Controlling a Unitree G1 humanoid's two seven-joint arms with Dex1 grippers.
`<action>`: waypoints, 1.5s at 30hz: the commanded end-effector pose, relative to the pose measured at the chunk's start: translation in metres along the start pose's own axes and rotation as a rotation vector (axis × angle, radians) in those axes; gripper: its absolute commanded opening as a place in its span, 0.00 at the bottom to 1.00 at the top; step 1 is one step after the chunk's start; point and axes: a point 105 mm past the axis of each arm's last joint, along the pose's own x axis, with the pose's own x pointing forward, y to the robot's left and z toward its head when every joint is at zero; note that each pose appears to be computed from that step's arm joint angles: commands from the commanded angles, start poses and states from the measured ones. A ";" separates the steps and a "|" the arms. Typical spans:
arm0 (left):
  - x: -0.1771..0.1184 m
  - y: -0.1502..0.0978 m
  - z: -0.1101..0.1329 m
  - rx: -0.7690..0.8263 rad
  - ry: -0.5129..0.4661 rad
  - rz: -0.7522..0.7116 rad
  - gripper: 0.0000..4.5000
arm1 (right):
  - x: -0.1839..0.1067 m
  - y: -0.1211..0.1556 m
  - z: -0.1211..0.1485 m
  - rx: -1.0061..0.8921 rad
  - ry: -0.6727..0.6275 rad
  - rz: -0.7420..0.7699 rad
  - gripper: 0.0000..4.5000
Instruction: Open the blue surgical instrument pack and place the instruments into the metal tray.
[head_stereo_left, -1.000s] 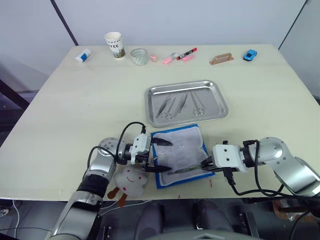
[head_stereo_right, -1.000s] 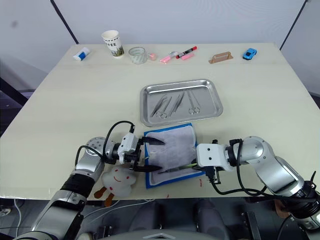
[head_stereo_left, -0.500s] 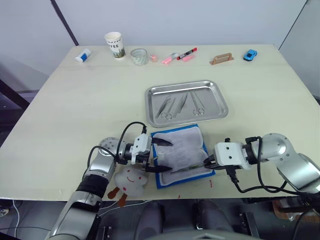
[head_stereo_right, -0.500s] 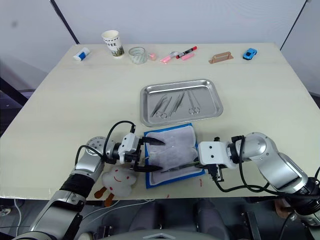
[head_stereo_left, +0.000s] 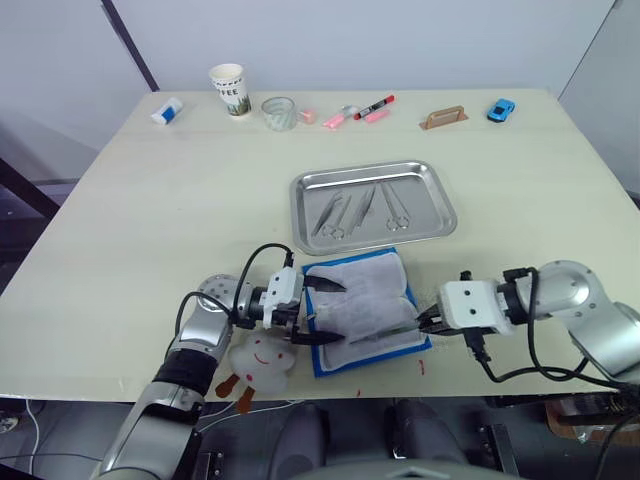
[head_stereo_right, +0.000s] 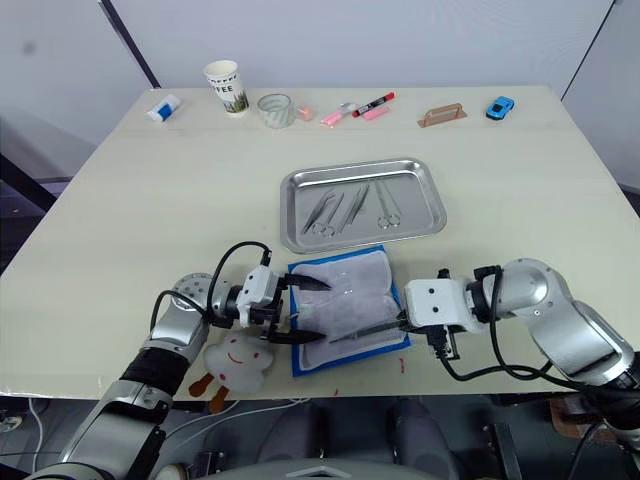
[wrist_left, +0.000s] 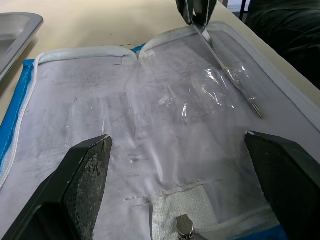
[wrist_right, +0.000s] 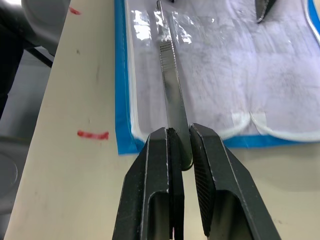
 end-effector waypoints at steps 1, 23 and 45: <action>0.007 -0.018 -0.027 -0.104 0.068 -0.043 1.00 | -0.014 -0.006 0.005 -0.027 -0.027 -0.049 0.04; 0.007 -0.017 -0.027 -0.100 0.065 -0.042 1.00 | -0.060 -0.006 -0.039 0.081 0.022 -0.150 0.04; 0.003 -0.014 -0.021 -0.088 0.025 -0.013 1.00 | -0.051 -0.129 -0.045 0.691 -0.188 -0.773 0.04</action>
